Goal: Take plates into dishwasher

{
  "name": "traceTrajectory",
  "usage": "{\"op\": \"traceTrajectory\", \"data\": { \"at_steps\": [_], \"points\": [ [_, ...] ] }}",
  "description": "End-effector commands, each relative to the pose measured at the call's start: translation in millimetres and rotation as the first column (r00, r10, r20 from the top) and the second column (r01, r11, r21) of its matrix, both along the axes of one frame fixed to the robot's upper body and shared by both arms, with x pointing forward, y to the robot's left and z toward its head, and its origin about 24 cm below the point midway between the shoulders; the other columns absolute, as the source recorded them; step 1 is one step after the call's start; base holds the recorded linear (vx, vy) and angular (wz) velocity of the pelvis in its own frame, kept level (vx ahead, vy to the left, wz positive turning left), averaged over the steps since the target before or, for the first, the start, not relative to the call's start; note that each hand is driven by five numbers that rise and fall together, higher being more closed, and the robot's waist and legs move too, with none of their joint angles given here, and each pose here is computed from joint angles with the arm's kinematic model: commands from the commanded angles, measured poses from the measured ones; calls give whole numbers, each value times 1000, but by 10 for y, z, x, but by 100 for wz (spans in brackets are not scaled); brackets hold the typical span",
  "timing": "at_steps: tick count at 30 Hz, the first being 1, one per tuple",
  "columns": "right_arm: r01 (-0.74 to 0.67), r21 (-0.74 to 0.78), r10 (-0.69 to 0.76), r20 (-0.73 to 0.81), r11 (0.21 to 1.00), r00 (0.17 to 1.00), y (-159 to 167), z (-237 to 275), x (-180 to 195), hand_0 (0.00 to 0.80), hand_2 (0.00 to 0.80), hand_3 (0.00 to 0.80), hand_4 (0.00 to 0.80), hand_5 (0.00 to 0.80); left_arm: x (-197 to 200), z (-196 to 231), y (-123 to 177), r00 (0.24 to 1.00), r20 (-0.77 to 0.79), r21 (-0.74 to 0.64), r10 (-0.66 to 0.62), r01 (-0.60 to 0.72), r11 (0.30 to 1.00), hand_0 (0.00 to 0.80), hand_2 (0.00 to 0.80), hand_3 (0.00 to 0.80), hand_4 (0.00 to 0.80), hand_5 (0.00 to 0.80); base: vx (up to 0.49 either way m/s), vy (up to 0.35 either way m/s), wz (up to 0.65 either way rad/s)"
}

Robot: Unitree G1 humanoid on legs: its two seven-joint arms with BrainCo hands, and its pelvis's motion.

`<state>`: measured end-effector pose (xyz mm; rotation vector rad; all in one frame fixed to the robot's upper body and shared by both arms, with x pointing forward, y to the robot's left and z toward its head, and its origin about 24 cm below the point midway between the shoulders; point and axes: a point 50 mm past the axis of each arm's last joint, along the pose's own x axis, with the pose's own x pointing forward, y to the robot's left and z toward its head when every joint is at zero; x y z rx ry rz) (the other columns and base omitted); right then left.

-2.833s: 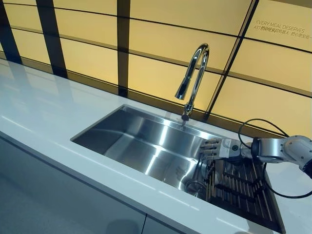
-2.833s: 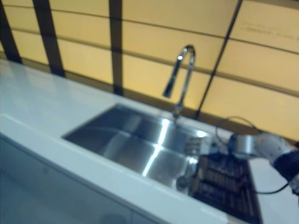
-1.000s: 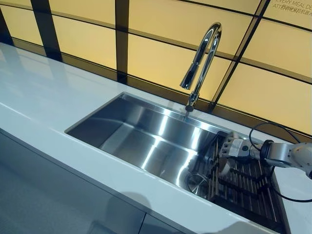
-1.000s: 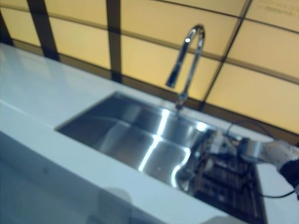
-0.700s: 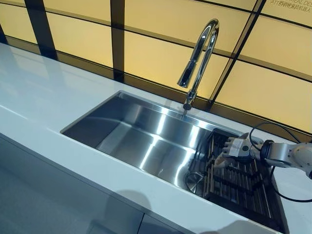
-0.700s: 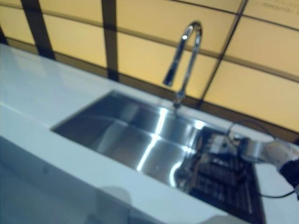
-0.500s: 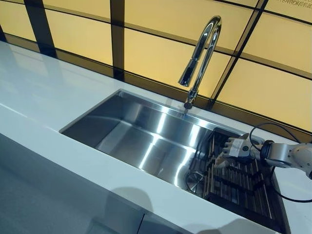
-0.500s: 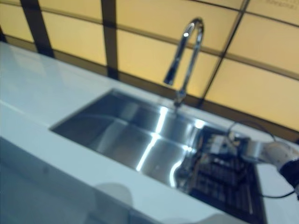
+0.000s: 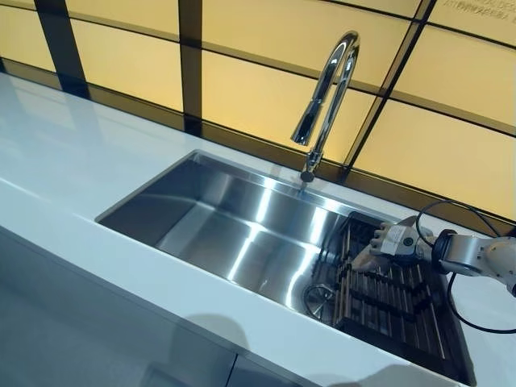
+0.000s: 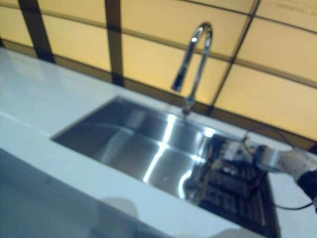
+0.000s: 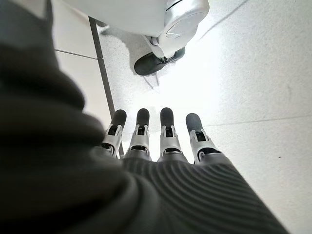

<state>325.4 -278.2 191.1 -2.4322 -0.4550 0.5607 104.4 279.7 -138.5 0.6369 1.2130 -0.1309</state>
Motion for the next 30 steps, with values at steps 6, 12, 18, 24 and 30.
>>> {"op": "traceTrajectory", "data": {
  "at_steps": [6,12,18,24,30],
  "points": [
    [127,62,-141,412,990,900,-484,702,-176,800,800,800,800,800,-81,-8,64,997,-45,28,-56,58,998,0,0,0,0,0,15,150,-43],
    [142,173,-216,568,975,794,-647,1097,-361,800,800,800,800,800,-38,77,288,999,-36,127,-16,20,992,0,0,0,0,0,-134,75,-94],
    [184,294,-333,613,938,717,-730,1427,-432,800,800,800,800,800,35,156,434,999,-41,157,23,-16,988,0,0,0,0,0,-196,28,-88],
    [270,321,-409,536,908,739,-853,1390,-449,800,800,800,800,800,55,173,458,999,-50,146,-10,17,989,0,0,0,0,0,-148,-137,-77],
    [248,390,-431,502,887,750,-842,1362,-387,800,800,800,800,800,256,260,505,999,-19,160,-32,35,986,0,0,0,0,0,-254,-451,-84]
  ]
}}
